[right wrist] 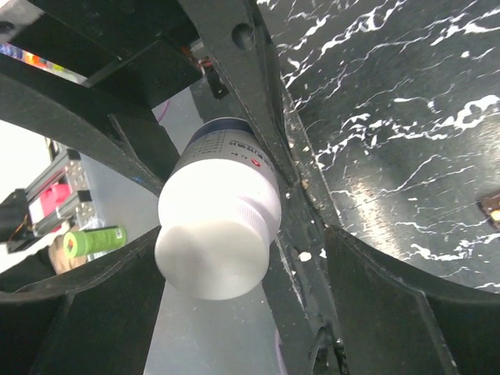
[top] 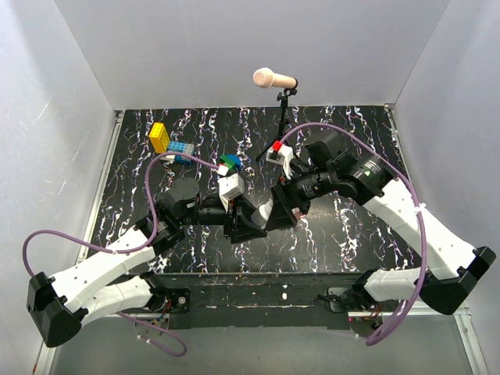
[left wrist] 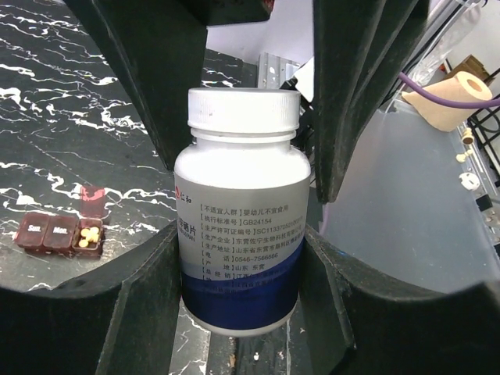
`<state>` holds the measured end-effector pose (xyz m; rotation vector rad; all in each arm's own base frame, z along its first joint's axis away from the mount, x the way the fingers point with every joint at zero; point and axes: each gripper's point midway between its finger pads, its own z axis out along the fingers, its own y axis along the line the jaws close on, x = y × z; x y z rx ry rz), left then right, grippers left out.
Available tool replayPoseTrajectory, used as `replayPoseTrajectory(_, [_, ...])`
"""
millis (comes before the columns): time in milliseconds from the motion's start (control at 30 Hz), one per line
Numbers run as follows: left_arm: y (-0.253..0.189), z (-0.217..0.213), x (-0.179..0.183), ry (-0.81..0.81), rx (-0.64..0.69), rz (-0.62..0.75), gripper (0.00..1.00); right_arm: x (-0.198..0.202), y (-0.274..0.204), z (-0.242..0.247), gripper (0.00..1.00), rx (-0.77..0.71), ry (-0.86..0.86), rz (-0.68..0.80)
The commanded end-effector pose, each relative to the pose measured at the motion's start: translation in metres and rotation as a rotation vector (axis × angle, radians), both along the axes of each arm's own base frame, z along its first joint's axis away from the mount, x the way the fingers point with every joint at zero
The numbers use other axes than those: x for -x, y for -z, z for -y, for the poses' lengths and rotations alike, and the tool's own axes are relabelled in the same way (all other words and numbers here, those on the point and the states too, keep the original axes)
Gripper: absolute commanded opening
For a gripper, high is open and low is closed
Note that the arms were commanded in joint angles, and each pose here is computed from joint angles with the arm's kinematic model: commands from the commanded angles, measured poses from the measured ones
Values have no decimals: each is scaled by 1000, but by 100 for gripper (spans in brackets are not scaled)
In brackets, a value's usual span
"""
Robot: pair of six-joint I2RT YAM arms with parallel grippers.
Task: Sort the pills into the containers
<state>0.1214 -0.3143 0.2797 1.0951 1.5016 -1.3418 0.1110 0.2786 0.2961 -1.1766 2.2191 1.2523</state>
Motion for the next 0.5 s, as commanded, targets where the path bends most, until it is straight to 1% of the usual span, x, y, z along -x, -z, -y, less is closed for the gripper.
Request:
replayPoseTrajectory(0, [-20, -3, -5, -27, 34, 81, 0, -9, -32, 2, 86, -90, 77, 120])
replayPoseTrajectory(100, [-22, -5, -6, -47, 41, 91, 0, -14, -43, 9, 88, -106, 128, 167])
replayPoseTrajectory(233, [-27, -9, -12, -106, 53, 93, 0, -26, -65, 21, 90, -153, 254, 248])
replayPoseTrajectory(333, [-32, -13, -17, -157, 75, 88, 0, -33, -86, 31, 92, -213, 341, 308])
replayPoseTrajectory(467, [-46, -14, -22, -203, 141, 72, 0, -32, -109, 34, 96, -325, 362, 353])
